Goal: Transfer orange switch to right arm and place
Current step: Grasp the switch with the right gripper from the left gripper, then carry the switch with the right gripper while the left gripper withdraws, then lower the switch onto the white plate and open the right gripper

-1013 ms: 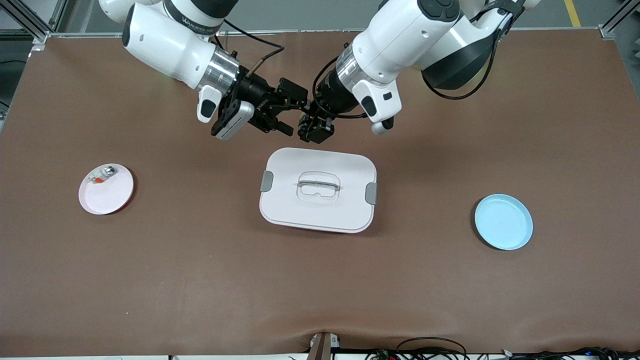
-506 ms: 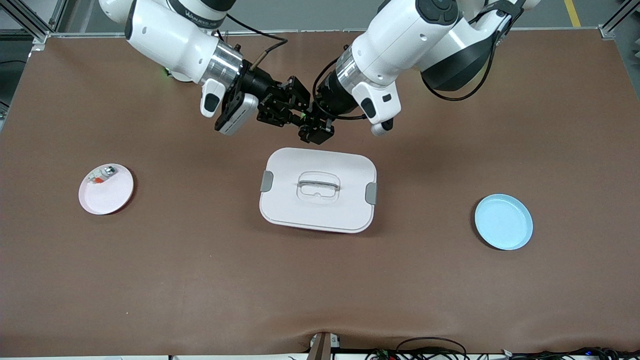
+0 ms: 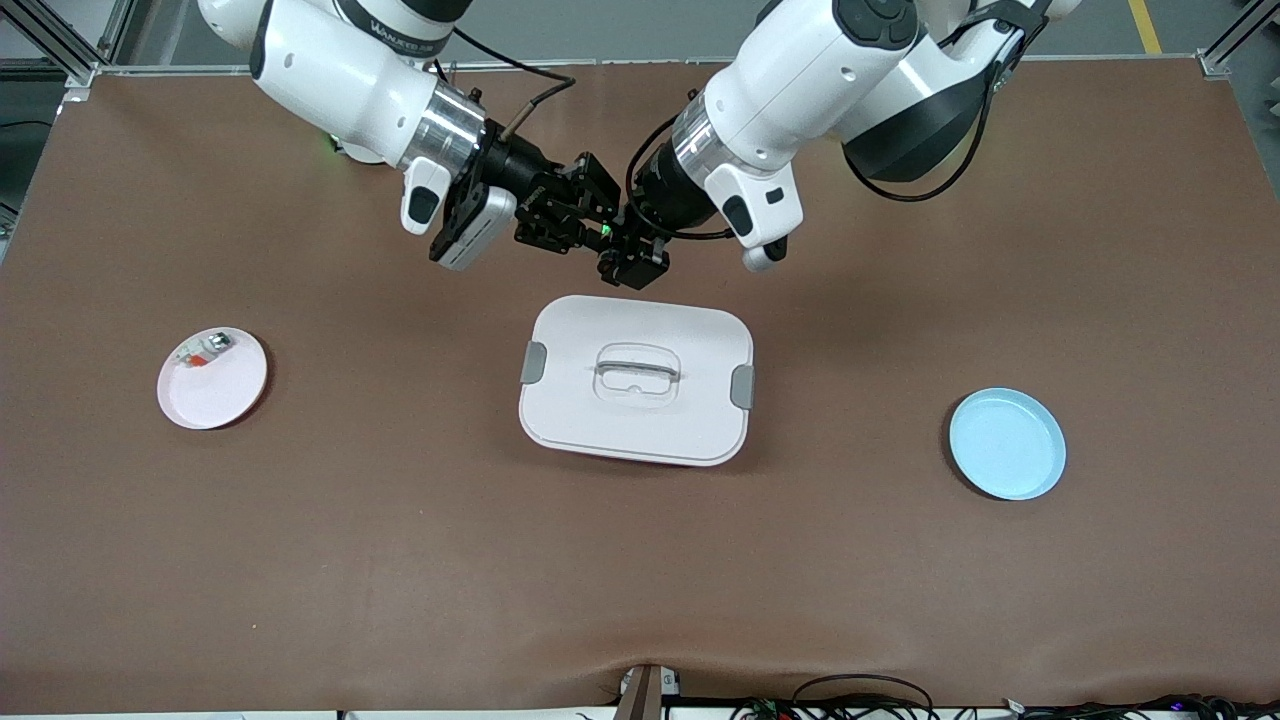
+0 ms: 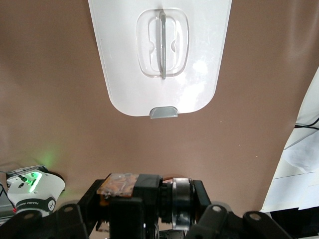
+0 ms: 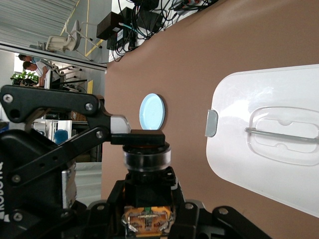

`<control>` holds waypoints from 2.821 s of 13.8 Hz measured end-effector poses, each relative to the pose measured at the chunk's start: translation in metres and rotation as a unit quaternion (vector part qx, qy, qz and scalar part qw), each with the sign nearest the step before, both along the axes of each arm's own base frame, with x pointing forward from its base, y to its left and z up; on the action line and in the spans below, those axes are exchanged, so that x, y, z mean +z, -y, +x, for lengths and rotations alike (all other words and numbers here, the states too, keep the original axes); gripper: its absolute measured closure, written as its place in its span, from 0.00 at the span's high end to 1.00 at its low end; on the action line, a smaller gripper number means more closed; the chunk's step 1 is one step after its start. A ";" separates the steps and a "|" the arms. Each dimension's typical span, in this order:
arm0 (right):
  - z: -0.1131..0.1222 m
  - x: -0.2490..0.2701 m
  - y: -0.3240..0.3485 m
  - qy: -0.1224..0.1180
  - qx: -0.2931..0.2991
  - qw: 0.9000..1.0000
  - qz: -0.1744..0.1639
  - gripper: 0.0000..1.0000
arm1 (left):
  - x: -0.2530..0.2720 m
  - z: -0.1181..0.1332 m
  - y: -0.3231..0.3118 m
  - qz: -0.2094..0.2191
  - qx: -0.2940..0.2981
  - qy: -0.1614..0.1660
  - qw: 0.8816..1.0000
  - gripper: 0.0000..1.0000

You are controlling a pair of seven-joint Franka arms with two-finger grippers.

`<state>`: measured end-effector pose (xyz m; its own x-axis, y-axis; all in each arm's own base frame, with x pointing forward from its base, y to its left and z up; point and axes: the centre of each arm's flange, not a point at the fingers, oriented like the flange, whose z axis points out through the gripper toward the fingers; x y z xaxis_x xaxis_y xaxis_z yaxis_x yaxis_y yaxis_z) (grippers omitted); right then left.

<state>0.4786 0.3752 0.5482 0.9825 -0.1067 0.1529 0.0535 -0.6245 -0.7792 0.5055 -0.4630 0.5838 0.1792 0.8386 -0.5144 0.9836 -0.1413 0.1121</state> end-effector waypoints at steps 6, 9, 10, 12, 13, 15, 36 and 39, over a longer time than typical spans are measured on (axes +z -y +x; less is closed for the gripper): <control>0.011 -0.006 0.011 0.114 0.084 0.989 -0.036 0.41 | 0.007 0.000 0.000 -0.005 0.001 0.005 1.000 1.00; 0.032 -0.018 0.046 0.166 0.156 0.968 -0.100 0.41 | 0.009 0.003 -0.003 -0.007 0.004 0.007 1.000 1.00; 0.038 -0.021 0.059 0.173 0.180 0.961 -0.123 0.41 | 0.011 0.006 -0.006 -0.007 0.006 0.010 1.000 1.00; 0.048 -0.027 0.085 0.186 0.232 0.941 -0.164 0.41 | 0.014 0.012 -0.014 -0.008 0.004 0.019 1.000 1.00; 0.051 -0.031 0.098 0.189 0.259 0.930 -0.180 0.41 | 0.015 0.017 -0.021 -0.007 0.004 0.024 1.000 1.00; 0.058 -0.039 0.128 0.190 0.311 0.908 -0.207 0.41 | 0.012 0.035 -0.043 -0.002 0.007 0.032 0.999 1.00; 0.071 -0.144 0.456 0.223 0.582 0.669 -0.405 0.41 | -0.109 0.051 -0.342 0.158 -0.417 0.175 0.878 1.00; 0.061 -0.178 0.475 0.226 0.582 0.664 -0.411 0.41 | -0.102 0.052 -0.365 0.189 -0.524 0.208 0.804 1.00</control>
